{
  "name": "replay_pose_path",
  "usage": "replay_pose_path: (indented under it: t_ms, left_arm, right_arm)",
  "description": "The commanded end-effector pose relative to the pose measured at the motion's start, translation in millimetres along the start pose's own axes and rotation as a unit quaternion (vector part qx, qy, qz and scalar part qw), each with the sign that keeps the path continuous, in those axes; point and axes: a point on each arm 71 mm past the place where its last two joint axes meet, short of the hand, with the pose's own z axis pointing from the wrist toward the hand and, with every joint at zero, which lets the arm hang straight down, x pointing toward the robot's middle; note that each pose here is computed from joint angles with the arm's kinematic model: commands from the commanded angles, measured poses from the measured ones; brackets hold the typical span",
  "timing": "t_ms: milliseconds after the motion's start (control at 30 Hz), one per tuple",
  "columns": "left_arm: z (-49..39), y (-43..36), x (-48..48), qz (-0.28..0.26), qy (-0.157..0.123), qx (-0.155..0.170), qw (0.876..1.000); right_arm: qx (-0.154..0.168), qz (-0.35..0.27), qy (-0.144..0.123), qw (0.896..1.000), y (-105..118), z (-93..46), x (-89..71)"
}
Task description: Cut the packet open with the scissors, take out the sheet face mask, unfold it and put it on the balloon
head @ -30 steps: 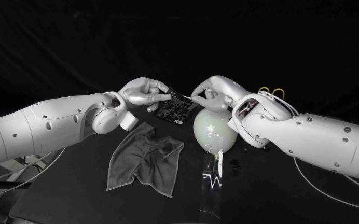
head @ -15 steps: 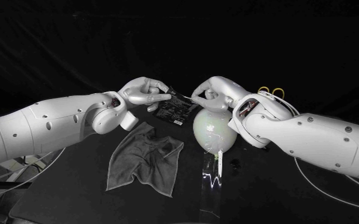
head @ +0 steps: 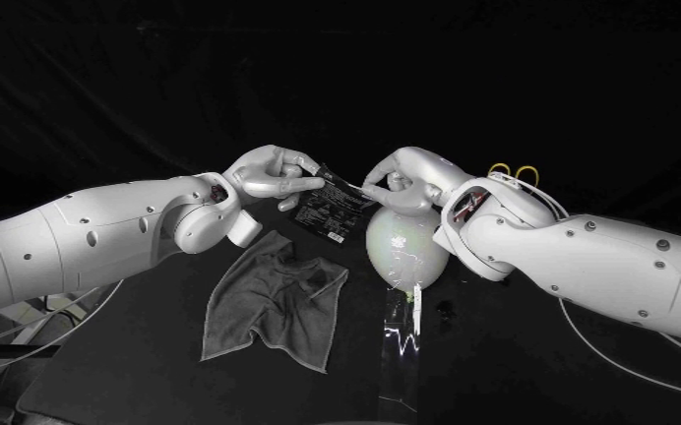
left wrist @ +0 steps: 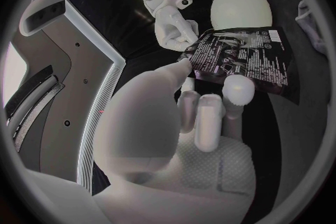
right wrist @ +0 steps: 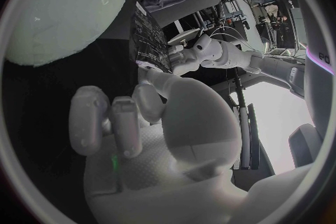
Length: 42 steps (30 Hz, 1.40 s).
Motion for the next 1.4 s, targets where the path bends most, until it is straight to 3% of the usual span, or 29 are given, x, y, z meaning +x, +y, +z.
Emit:
replay_pose_path:
  t_ms: [33, 333, 700, 1400]
  left_arm:
    - [1.5, -2.5, 1.4, 0.004, 0.001, 0.01, 1.0]
    - [2.1, -2.8, 2.7, 0.008, 0.004, 0.01, 1.0]
    - [3.9, -3.8, 7.2, 0.007, 0.009, 0.012, 1.0]
    - [4.5, -3.6, 7.2, 0.008, 0.006, 0.01, 1.0]
  right_arm:
    - [-0.003, 0.002, 0.025, 1.0, 1.4, -0.9, 3.8]
    - [0.001, 0.009, 0.044, 0.999, 1.3, -1.6, 6.4]
    - [0.005, 0.003, 0.045, 0.999, 1.5, 2.5, 7.8]
    - [-0.003, 0.009, 0.012, 1.0, 2.6, 1.0, 2.1]
